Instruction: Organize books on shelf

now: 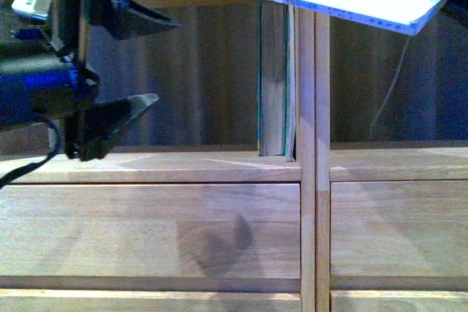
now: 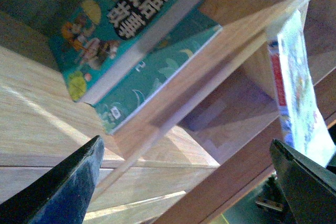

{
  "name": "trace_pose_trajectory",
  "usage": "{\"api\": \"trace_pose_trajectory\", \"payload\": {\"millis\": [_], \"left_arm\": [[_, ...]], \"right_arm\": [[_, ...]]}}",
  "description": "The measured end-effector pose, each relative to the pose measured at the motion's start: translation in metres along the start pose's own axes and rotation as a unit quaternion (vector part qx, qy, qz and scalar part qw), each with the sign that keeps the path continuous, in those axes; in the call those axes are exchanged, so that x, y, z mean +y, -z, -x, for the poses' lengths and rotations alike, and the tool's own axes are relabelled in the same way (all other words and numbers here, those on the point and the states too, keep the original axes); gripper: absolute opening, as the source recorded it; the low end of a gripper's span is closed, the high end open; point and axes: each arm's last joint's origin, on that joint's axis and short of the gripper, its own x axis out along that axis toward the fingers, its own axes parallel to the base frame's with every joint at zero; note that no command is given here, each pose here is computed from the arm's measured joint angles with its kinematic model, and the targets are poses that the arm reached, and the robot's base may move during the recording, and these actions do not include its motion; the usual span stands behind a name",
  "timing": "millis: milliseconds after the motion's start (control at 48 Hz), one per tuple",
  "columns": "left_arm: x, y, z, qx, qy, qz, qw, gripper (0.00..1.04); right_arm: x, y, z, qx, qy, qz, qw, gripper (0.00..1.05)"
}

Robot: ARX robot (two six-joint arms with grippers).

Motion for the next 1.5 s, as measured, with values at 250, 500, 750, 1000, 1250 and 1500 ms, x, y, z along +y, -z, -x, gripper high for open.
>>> {"api": "trace_pose_trajectory", "payload": {"millis": [250, 500, 750, 1000, 1250, 1500], "left_arm": [[-0.016, 0.005, -0.018, -0.007, 0.018, 0.011, 1.000, 0.97], [-0.022, 0.004, -0.022, -0.014, 0.028, 0.016, 0.999, 0.97], [-0.032, 0.003, -0.023, -0.031, 0.065, 0.028, 0.997, 0.97], [-0.034, 0.016, -0.021, -0.021, 0.072, 0.037, 0.996, 0.97], [-0.033, 0.025, -0.019, -0.010, 0.075, 0.043, 0.996, 0.97], [-0.032, 0.028, -0.017, -0.006, 0.085, 0.039, 0.996, 0.97]], "right_arm": [[0.008, 0.024, -0.020, 0.016, -0.017, -0.017, 1.000, 0.07], [0.026, 0.048, -0.034, 0.018, -0.039, -0.040, 0.998, 0.07], [0.038, 0.065, -0.043, 0.037, -0.059, -0.052, 0.996, 0.07], [0.032, 0.065, -0.044, 0.027, -0.053, -0.070, 0.996, 0.07], [0.028, 0.055, -0.042, 0.012, -0.048, -0.075, 0.996, 0.07], [0.022, 0.045, -0.039, -0.007, -0.038, -0.070, 0.997, 0.07]]}}
